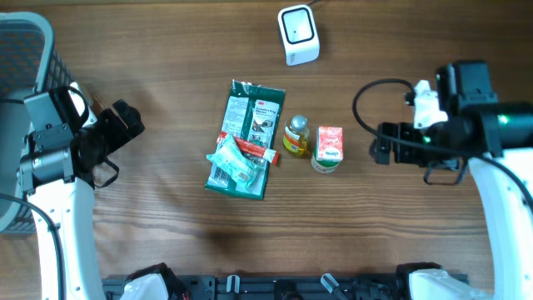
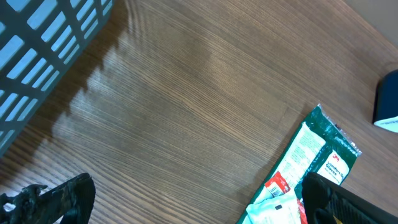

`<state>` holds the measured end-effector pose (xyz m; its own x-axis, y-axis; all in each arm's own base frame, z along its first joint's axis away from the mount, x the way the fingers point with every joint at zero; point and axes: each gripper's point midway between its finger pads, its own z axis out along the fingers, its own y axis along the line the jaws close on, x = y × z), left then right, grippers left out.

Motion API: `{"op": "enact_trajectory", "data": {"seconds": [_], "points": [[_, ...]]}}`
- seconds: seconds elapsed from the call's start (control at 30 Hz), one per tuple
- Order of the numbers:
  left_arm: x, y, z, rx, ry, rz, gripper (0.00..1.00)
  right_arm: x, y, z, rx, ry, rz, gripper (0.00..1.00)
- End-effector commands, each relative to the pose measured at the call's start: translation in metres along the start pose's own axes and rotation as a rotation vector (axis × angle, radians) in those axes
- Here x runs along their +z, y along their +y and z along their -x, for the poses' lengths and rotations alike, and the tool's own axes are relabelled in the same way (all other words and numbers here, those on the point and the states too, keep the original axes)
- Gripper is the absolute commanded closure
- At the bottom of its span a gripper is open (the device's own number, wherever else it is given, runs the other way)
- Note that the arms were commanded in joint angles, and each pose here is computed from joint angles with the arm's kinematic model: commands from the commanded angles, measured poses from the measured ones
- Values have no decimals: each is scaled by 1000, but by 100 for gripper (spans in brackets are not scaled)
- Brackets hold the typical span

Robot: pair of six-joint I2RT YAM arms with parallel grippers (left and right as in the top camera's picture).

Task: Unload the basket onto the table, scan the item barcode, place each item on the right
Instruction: 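Lower the right gripper onto the red-white box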

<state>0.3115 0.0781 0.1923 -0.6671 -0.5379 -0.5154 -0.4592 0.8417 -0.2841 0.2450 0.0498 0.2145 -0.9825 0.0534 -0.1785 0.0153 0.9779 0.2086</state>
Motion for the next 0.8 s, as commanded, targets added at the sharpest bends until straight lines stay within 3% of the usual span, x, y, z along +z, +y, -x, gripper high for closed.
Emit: {"op": "enact_trajectory", "data": {"seconds": [0.0, 0.13, 0.47, 0.5, 0.57, 0.77], "points": [[1, -3, 0, 23, 4, -13, 0, 20, 25, 10, -59, 50, 45, 1], [1, -3, 0, 23, 4, -13, 0, 61, 52, 32, -79, 49, -27, 3], [1, -3, 0, 23, 4, -13, 0, 152, 60, 32, -68, 228, -140, 30], [1, -3, 0, 23, 4, -13, 0, 155, 59, 31, -67, 235, -143, 32], [1, -3, 0, 23, 4, -13, 0, 153, 60, 33, -93, 227, -135, 58], [1, -3, 0, 23, 4, -13, 0, 112, 55, 48, -148, 136, -42, 62]]}}
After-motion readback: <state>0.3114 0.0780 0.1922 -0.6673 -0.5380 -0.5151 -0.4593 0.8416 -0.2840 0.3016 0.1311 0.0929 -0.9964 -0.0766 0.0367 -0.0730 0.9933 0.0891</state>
